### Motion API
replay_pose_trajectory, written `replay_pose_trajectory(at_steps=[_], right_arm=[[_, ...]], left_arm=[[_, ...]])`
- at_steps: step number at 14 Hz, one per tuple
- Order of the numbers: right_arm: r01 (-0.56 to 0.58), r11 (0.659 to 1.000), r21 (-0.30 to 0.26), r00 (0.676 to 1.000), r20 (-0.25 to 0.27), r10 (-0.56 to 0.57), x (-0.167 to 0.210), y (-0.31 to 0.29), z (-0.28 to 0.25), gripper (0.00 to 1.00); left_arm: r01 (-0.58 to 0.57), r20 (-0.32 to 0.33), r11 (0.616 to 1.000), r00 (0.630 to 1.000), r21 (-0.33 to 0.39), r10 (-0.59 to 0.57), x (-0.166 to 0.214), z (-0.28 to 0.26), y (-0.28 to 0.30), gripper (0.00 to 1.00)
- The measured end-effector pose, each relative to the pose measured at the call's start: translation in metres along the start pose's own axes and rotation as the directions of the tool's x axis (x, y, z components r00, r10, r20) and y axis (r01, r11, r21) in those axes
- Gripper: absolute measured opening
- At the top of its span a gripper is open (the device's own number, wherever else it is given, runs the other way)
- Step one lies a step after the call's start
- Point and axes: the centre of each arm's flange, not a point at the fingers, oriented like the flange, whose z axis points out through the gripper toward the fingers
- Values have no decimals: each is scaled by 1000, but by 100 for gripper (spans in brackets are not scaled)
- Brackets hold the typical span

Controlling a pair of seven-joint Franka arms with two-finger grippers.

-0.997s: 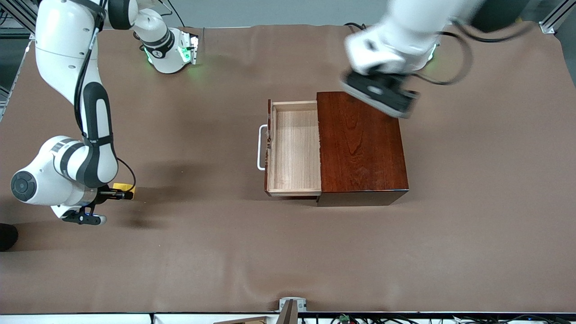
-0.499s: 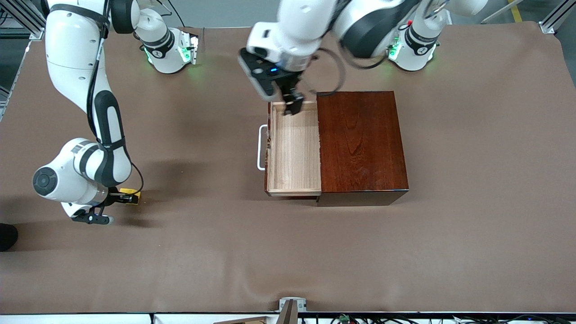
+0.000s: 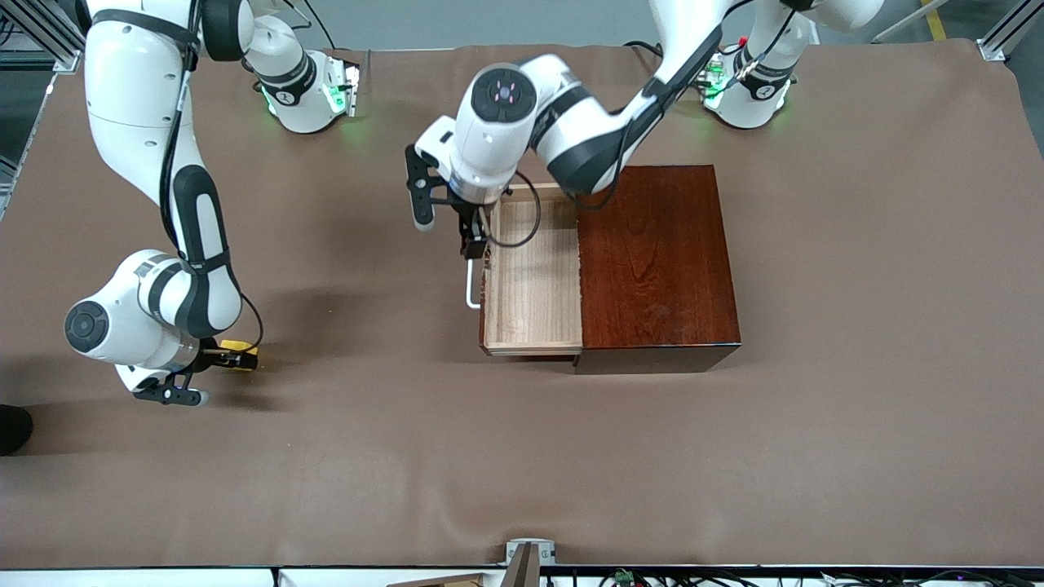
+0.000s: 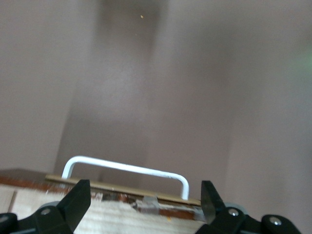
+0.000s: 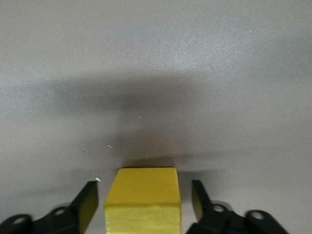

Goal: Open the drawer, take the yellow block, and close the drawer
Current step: 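Place the cube with the right gripper while the left gripper reaches the drawer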

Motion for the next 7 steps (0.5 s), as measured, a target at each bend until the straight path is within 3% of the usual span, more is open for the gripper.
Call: replay_pose_trajectory(at_steps=[1,7], right_arm=[[0,1000,0,1000,0,0,0,0,0,99],[-2,999,43,1000,30,1,-1,4,-37,100]], left_arm=[[-23,1,1000,1000,-3,24,-1,11,-2,100],[-93,57,995,994,23,92,-14,60,-18,100]])
